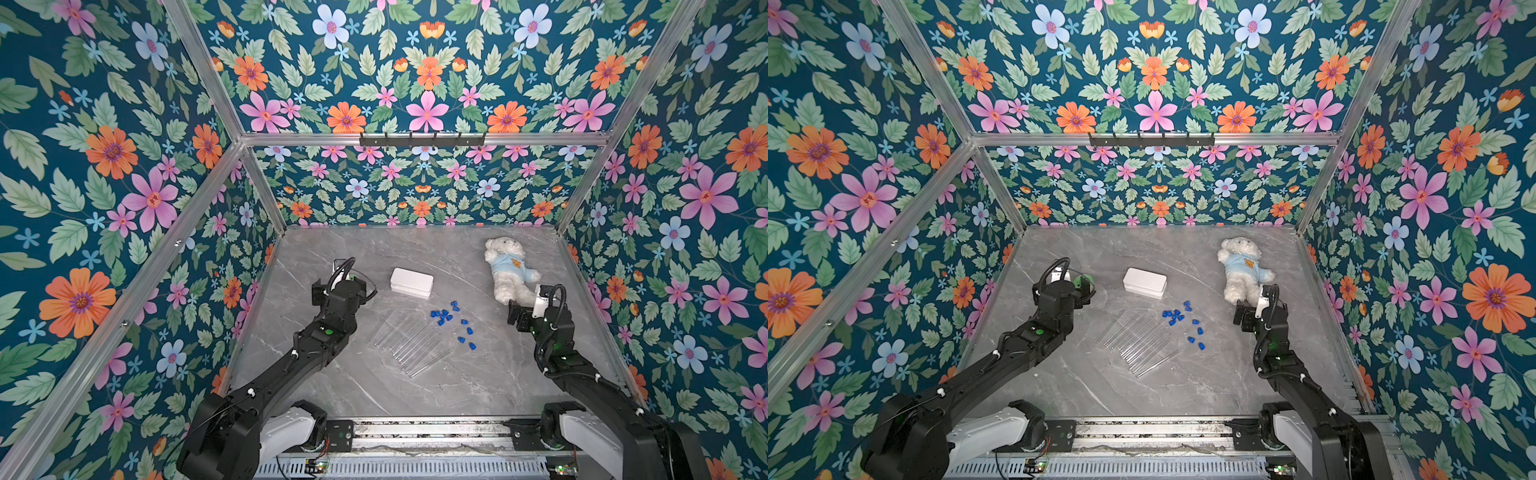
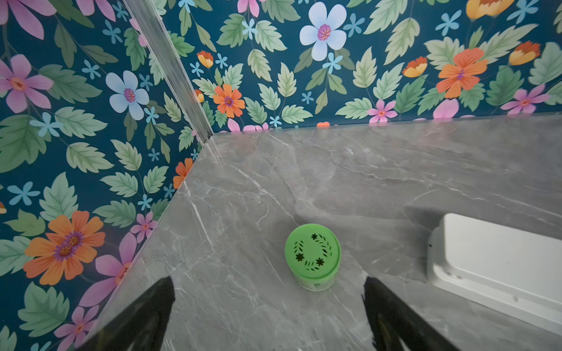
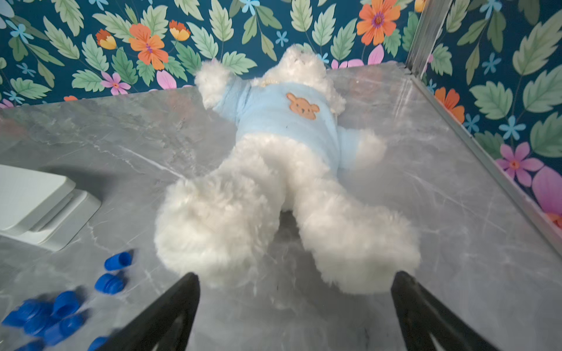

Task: Remove stoppers from test tubes
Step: Reset both arms

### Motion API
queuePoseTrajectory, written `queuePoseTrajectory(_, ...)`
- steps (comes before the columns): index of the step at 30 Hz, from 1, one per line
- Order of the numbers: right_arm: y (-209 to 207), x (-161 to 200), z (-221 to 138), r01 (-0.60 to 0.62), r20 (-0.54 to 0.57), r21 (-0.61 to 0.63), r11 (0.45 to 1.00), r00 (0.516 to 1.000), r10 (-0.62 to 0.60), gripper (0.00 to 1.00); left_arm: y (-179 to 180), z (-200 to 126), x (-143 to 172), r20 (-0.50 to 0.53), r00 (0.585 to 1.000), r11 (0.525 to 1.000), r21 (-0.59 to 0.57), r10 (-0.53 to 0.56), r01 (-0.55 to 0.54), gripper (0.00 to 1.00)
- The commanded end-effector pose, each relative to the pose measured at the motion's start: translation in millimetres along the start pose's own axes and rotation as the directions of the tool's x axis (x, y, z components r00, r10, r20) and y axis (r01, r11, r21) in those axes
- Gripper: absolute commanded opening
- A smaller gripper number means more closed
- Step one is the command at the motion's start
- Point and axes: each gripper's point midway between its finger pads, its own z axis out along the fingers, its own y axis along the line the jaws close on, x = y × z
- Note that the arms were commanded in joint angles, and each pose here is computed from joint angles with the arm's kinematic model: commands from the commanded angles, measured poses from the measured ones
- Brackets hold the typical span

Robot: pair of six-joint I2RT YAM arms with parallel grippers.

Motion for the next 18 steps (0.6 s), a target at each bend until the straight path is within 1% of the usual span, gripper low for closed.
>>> queuePoseTrajectory(1,-4.8,-21.5,12.7,0.042,0.107,0.029,0.999,0.993,-0.045,0.99,21.5,9.8,-11.3,0.099,0.995,0.995,-0.1,0.02,-0.01,1.0)
queuePoseTrajectory(2,-5.9,-17.8,17.7,0.049,0.1,0.036,0.998,0.994,-0.052,0.99,29.6,14.9,-5.1,0.09,0.996,0.992,-0.125,0.015,-0.004,1.0)
queuePoseTrajectory(5,-12.0,-14.8,26.4,0.046,0.122,0.067,0.997,0.991,-0.054,0.99,56.0,30.6,17.9,0.08,0.996,0.981,-0.189,-0.031,0.046,1.0)
queuePoseTrajectory(7,-15.3,-10.5,31.3,0.037,0.135,0.075,0.996,0.99,-0.047,0.99,62.2,40.4,34.0,0.089,0.994,0.982,-0.173,-0.062,0.077,1.0)
queuePoseTrajectory(9,-17.4,-13.4,32.5,0.033,0.161,0.084,0.996,0.986,-0.046,0.99,60.4,50.6,46.9,0.076,0.994,0.984,-0.152,-0.081,0.092,1.0)
queuePoseTrajectory(11,-19.2,-12.2,34.3,0.021,0.143,0.094,0.995,0.989,-0.034,0.99,54.2,56.2,59.4,0.08,0.995,0.988,-0.132,-0.066,0.077,1.0)
queuePoseTrajectory(13,-23.3,-3.7,39.5,0.015,0.103,0.109,0.994,0.994,-0.026,0.99,51.0,57.1,57.8,0.125,0.99,0.99,-0.118,-0.059,0.074,1.0)
queuePoseTrajectory(14,-26.6,-2.0,42.3,0.006,0.102,0.121,0.993,0.995,-0.018,0.99,46.1,55.3,56.2,0.139,0.987,0.993,-0.076,-0.08,0.091,1.0)
queuePoseTrajectory(15,-28.9,-8.7,43.4,0.002,0.134,0.135,0.991,0.991,-0.02,0.99,42.1,55.2,56.8,0.154,0.984,0.995,-0.034,-0.088,0.095,1.0)
queuePoseTrajectory(17,-30.1,-1.6,46.5,-0.006,0.068,0.142,0.99,0.998,-0.004,0.99,40.4,54.9,58.5,0.188,0.979,0.996,-0.024,-0.083,0.089,1.0)
queuePoseTrajectory(18,-31.4,-1.8,47.0,-0.012,0.073,0.139,0.99,0.997,0.001,0.99,43.7,56.4,58.0,0.198,0.976,0.995,-0.034,-0.089,0.097,1.0)
